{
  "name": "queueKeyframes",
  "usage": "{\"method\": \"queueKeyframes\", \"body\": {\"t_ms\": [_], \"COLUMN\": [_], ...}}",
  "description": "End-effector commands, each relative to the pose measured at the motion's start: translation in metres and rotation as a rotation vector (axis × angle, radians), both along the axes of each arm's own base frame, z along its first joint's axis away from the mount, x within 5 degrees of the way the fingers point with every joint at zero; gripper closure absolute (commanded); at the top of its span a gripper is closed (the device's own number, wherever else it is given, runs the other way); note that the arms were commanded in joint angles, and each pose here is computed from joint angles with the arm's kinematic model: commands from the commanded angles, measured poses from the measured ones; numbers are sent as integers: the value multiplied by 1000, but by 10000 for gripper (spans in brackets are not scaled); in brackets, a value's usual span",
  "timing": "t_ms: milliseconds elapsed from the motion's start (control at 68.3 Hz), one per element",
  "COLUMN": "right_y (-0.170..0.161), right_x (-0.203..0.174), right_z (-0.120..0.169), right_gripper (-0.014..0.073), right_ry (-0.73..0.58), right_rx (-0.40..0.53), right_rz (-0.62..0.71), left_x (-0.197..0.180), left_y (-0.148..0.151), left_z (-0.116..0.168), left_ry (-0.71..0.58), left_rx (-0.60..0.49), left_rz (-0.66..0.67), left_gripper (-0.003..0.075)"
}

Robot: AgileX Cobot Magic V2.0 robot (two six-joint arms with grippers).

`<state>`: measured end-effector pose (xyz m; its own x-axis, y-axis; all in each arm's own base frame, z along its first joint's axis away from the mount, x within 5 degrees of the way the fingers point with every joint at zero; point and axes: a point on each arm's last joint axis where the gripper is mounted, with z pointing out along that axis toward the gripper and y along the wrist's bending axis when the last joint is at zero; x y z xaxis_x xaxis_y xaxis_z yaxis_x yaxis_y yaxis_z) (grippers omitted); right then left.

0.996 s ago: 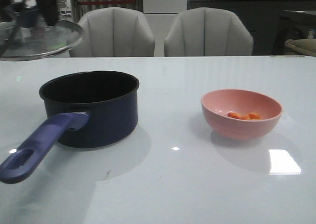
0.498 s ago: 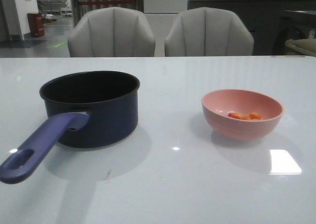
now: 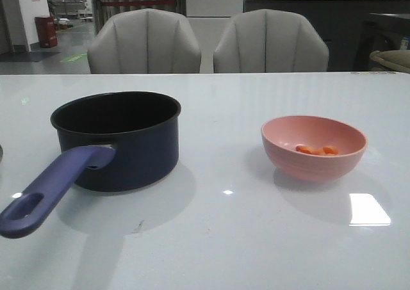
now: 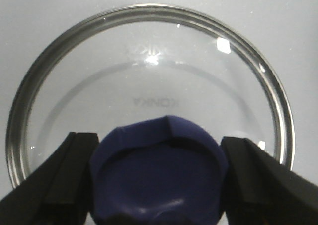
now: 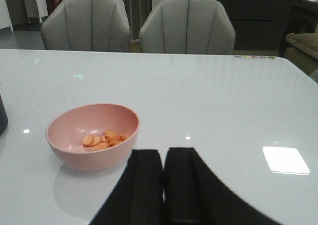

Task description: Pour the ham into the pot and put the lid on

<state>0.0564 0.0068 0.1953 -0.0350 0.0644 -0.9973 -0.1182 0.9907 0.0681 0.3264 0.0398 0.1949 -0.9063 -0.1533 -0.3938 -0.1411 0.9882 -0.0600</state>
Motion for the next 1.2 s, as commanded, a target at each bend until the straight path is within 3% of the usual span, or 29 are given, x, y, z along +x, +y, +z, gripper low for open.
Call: {"method": "queueKeyframes", "body": {"t_ms": [0,59,220,293,483,732,952,1186], "right_y": [0,0,0,0,0,0,0,0], "right_x": [-2,-2,-2,-2,-2,-2,-2,-2], "right_z": [11,11,11,11,11,11,11,11], "right_gripper": [438,438,438,438,438,438,438,438], "right_ry": [-114,-114,-114,-114,-114,-114,-114,-114], "right_rx": [-4,-4,-4,-4,-4,-4,-4,-4], "right_rz": [-5,-5,-5,-5,-5,-5,-5,-5], "left_x": [6,7,7,7,9,-8,-52,-108], "left_y": [1,1,1,1,1,-16,-44,-50], "left_z": [16,13,12,12,25,83,138,158], "left_ry": [-92,-83,-77,-74,-94,-280,-490,-731], "left_rx": [2,1,0,2,25,54,60,38], "left_rz": [14,14,13,12,-25,-81,-162,-151], "left_gripper": [393,360,137,92,95,95,95,95]}}
